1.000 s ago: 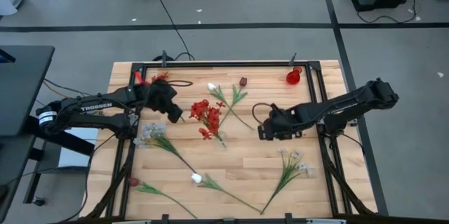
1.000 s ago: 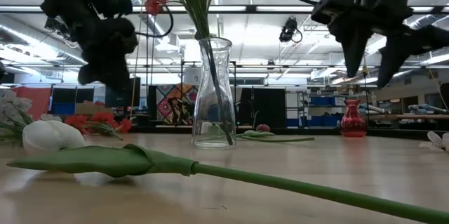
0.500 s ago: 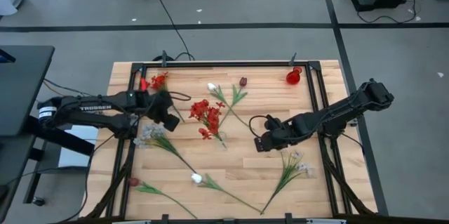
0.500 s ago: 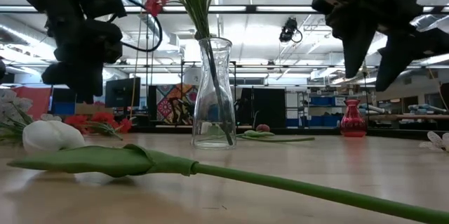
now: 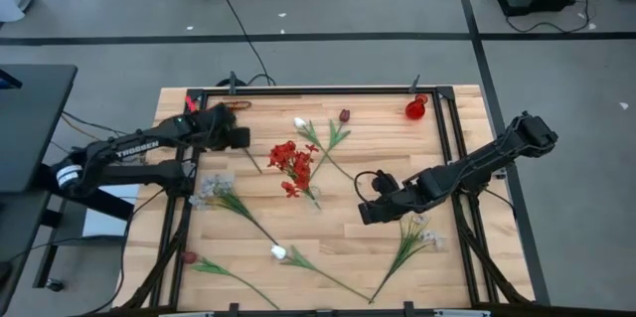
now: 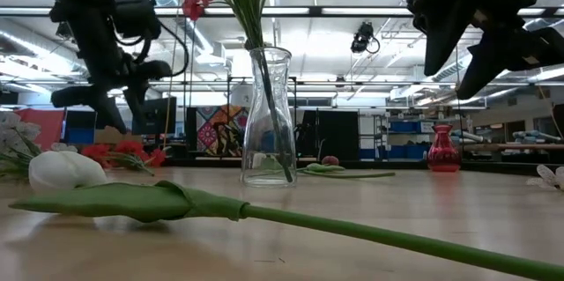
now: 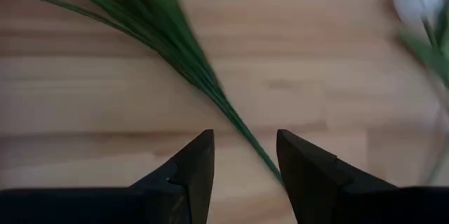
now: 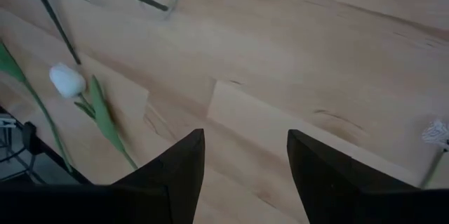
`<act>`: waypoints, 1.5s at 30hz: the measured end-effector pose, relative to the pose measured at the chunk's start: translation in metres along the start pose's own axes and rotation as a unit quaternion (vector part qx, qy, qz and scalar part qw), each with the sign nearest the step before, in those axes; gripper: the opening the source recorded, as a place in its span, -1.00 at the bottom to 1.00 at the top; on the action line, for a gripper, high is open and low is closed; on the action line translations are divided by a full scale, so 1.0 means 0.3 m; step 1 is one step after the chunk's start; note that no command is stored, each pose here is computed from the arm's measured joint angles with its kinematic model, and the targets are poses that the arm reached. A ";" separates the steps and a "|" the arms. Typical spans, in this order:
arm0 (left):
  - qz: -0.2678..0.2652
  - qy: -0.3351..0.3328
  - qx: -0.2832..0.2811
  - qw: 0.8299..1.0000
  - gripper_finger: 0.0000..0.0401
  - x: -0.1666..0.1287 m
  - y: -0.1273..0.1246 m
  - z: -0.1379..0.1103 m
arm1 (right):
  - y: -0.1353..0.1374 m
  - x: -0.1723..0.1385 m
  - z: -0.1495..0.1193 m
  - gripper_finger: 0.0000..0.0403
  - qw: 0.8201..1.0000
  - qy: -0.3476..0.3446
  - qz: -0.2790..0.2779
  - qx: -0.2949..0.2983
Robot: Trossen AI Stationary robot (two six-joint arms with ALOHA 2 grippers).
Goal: Sort flowers into vase by color
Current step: Put the red flowers into the transparent vase
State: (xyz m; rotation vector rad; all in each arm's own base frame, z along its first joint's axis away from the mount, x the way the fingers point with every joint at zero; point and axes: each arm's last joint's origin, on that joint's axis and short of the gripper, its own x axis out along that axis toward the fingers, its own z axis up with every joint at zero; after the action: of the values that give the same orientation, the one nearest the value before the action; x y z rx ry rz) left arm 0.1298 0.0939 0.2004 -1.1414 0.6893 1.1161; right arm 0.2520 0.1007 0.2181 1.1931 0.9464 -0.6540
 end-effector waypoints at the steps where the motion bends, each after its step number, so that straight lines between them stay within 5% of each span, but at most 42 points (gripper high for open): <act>1: 0.010 -0.012 -0.013 1.000 -0.20 0.001 0.010 0.014 | 0.000 0.000 0.000 0.04 1.000 0.000 0.000 -0.001; 10: 0.064 -0.041 -0.101 0.992 -0.20 0.058 0.048 0.090 | 0.001 0.000 0.002 0.04 1.000 0.001 0.001 -0.008; 18: 0.058 -0.006 -0.121 0.991 -0.20 0.168 0.017 0.112 | 0.001 0.000 0.003 0.04 1.000 0.005 0.001 0.005; 32: 0.122 0.032 -0.143 0.982 -0.21 0.277 0.055 0.132 | 0.001 0.002 0.011 0.04 1.000 0.012 -0.001 0.013; 45: 0.082 -0.016 -0.126 0.988 -0.94 0.220 0.051 0.153 | 0.001 0.005 0.042 0.04 1.000 0.013 -0.004 0.003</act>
State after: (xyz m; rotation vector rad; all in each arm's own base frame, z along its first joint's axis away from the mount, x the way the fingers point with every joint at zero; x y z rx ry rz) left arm 0.1331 0.1593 0.1512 -1.2945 0.6381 1.3893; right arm 0.2564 0.0888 0.2179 1.2061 0.9715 -0.6497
